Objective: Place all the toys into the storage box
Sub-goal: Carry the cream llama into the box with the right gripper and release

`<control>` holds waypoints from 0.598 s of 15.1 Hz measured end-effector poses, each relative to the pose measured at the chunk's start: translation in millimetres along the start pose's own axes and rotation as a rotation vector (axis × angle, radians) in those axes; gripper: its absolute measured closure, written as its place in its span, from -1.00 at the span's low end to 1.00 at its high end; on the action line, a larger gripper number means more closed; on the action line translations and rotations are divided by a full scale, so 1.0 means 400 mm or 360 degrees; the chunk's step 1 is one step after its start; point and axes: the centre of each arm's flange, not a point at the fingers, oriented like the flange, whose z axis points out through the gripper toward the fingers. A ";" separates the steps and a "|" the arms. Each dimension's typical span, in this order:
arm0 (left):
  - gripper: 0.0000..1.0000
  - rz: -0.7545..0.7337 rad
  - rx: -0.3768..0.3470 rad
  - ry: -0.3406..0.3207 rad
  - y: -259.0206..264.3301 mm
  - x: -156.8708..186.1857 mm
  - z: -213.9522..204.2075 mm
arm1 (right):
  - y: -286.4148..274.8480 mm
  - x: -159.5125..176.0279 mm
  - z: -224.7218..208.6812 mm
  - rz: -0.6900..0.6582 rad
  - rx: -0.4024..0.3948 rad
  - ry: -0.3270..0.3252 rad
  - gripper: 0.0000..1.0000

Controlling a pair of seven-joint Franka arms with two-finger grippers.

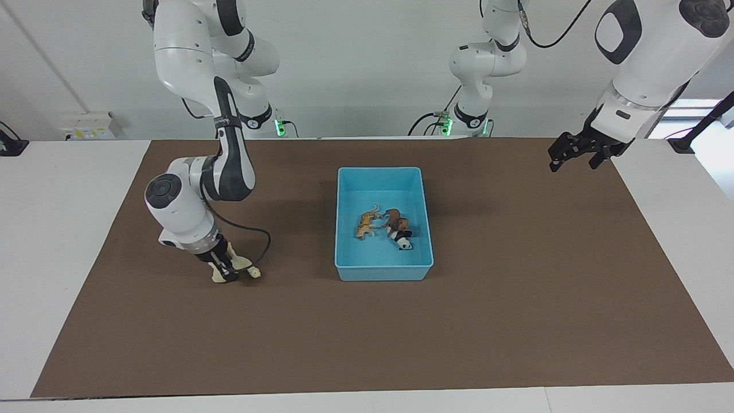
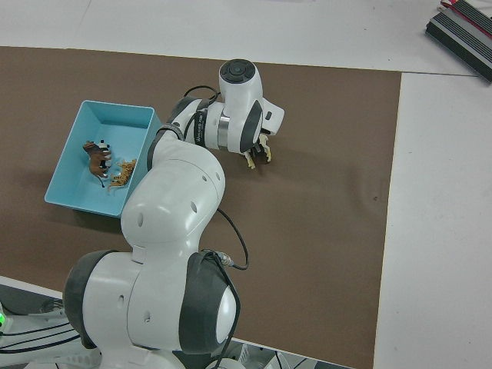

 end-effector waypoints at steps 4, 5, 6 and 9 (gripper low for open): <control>-1.00 0.0017 0.0000 -0.0004 0.003 0.000 0.002 | -0.145 -0.326 -0.186 0.0209 0.0072 -0.0014 0.17; -1.00 0.0021 0.0000 -0.0004 0.007 0.000 0.002 | -0.176 -0.440 -0.208 0.0249 0.0091 -0.0004 0.17; -1.00 0.0026 0.0000 -0.0004 0.011 0.000 0.002 | -0.199 -0.547 -0.218 0.0294 0.0106 0.0005 0.17; -1.00 0.0043 0.0001 -0.0005 0.023 0.000 0.002 | -0.228 -0.773 -0.200 0.0374 0.0122 0.0010 0.17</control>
